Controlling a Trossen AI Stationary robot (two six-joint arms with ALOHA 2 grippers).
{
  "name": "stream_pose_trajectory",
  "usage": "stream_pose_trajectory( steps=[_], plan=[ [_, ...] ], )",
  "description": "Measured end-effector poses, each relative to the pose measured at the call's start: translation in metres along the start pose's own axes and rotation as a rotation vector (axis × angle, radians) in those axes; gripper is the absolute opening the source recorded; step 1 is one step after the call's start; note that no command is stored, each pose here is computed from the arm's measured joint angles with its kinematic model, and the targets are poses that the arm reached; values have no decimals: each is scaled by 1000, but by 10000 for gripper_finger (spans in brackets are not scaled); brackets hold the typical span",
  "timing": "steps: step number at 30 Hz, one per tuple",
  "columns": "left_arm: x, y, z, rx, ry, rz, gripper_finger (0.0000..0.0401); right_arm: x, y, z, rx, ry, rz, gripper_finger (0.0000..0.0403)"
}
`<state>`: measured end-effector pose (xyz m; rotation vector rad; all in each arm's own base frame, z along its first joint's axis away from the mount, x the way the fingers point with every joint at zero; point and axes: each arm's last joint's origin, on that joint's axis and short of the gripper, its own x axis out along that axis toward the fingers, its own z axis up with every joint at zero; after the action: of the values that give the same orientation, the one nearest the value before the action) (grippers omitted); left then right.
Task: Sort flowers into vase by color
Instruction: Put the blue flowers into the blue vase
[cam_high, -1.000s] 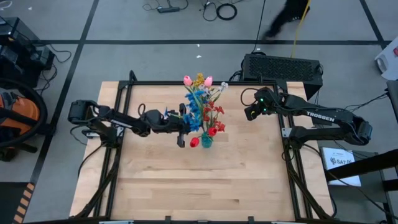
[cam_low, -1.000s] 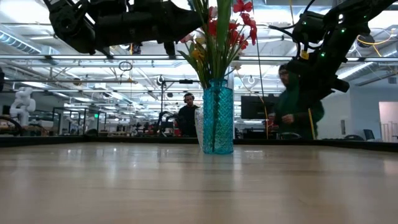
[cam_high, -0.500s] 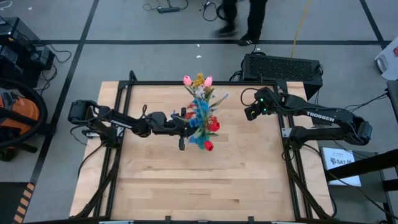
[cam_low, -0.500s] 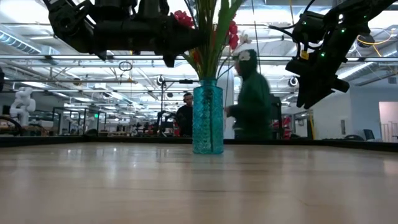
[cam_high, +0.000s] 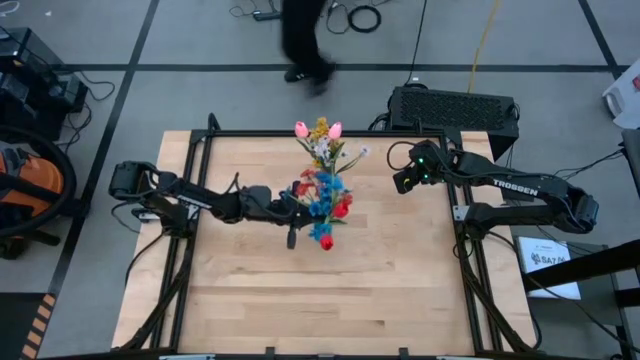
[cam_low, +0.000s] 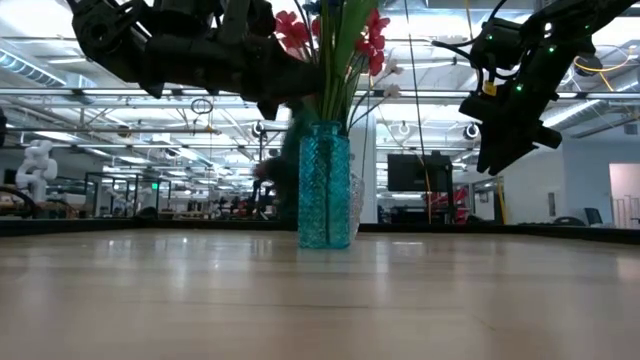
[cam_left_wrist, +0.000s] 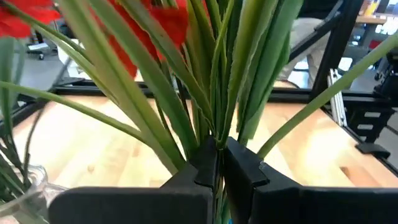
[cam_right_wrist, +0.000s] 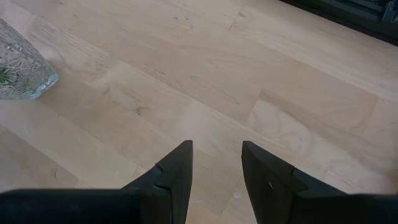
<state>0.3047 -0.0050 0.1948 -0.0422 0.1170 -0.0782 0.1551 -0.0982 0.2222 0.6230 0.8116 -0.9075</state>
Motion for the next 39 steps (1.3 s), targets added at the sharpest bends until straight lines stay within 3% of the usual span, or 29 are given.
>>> stream_pose_trajectory(
  steps=[10,22,34,39],
  plan=[
    [10,-8,-21,-5,50,-29,17,0,0,0,0,0,0,130],
    [12,-10,-22,-3,41,-36,19,0,0,0,0,0,0,130],
    [12,-10,-23,-6,48,-39,121,0,0,0,0,0,1,130],
    [12,-10,-23,-7,50,-42,141,0,0,0,0,2,4,130]
  ],
)
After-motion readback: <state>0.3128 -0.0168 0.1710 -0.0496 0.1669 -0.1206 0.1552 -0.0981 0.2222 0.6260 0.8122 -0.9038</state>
